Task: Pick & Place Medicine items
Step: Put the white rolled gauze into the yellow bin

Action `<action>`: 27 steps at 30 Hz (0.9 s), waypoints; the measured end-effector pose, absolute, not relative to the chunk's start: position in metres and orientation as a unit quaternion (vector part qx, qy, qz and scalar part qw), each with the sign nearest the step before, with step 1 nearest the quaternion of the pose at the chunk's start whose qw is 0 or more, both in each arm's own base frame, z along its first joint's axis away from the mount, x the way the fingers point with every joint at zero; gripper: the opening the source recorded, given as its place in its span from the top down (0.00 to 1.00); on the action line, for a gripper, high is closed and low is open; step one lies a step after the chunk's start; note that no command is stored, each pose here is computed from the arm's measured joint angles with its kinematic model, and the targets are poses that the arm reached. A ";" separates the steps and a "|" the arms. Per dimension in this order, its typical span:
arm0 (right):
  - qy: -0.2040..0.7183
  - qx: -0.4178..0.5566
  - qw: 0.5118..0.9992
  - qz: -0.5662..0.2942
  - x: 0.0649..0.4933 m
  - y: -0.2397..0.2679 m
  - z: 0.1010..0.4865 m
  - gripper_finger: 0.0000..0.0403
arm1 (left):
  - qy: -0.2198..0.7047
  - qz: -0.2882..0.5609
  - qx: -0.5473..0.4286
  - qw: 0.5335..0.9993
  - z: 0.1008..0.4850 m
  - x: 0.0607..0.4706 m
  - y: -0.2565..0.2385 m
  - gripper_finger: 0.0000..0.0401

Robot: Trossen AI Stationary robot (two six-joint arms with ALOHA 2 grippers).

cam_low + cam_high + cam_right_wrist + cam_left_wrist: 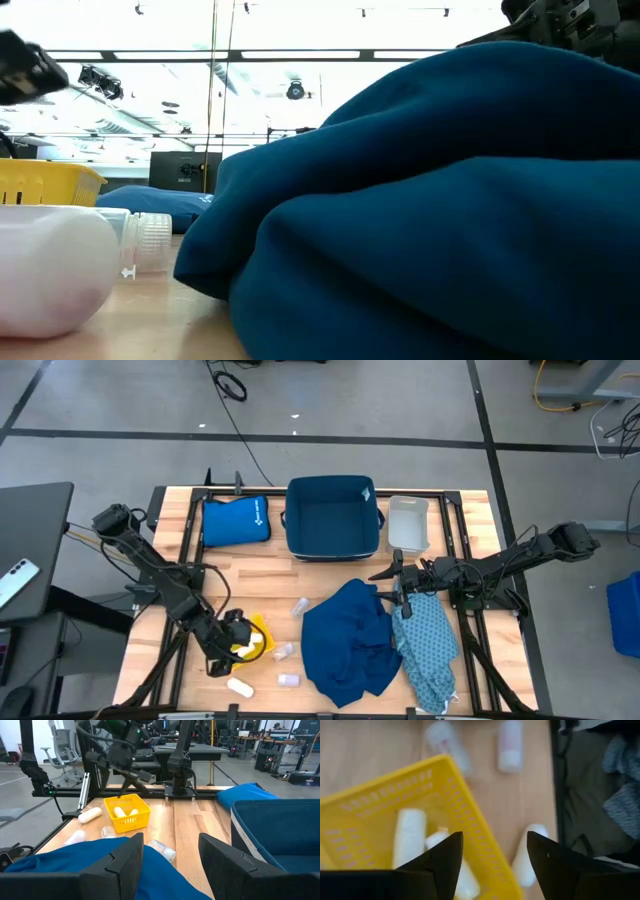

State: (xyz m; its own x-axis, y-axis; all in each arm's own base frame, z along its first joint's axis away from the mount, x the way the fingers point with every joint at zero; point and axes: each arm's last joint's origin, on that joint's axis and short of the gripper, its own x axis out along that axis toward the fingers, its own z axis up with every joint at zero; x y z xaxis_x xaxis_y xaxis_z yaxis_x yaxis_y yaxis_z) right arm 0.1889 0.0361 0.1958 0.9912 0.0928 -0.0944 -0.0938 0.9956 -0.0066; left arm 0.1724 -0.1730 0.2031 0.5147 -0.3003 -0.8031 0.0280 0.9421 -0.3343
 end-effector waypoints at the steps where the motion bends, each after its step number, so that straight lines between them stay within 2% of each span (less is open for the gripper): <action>1: 0.047 -0.006 0.998 0.047 0.189 0.036 0.196 0.51 | 0.479 -0.096 -0.140 0.861 0.205 0.172 -0.175 0.44; 9: 0.047 -0.016 0.998 0.031 0.189 0.035 0.196 0.51 | 0.486 -0.108 -0.112 0.860 0.199 0.181 -0.197 0.44; 16: 0.048 -0.016 0.998 0.031 0.189 0.035 0.196 0.51 | 0.482 -0.107 -0.005 0.870 0.206 0.193 -0.228 0.44; 21: 0.049 -0.015 0.998 0.031 0.189 0.035 0.195 0.51 | 0.493 -0.101 0.062 0.862 0.205 0.193 -0.252 0.46; 27: 0.052 -0.015 0.998 0.031 0.189 0.035 0.195 0.51 | 0.525 -0.118 0.091 0.838 0.184 0.191 -0.277 0.47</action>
State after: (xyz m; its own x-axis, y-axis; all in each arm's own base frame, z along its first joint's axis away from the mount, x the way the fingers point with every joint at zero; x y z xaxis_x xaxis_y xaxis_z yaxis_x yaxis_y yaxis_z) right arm 0.1889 0.0353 0.1950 0.9928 0.0599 -0.1038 -0.0630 0.9976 -0.0272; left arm 0.1913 -0.2773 0.1836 0.4209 -0.1023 -0.9013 0.2932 0.9556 0.0284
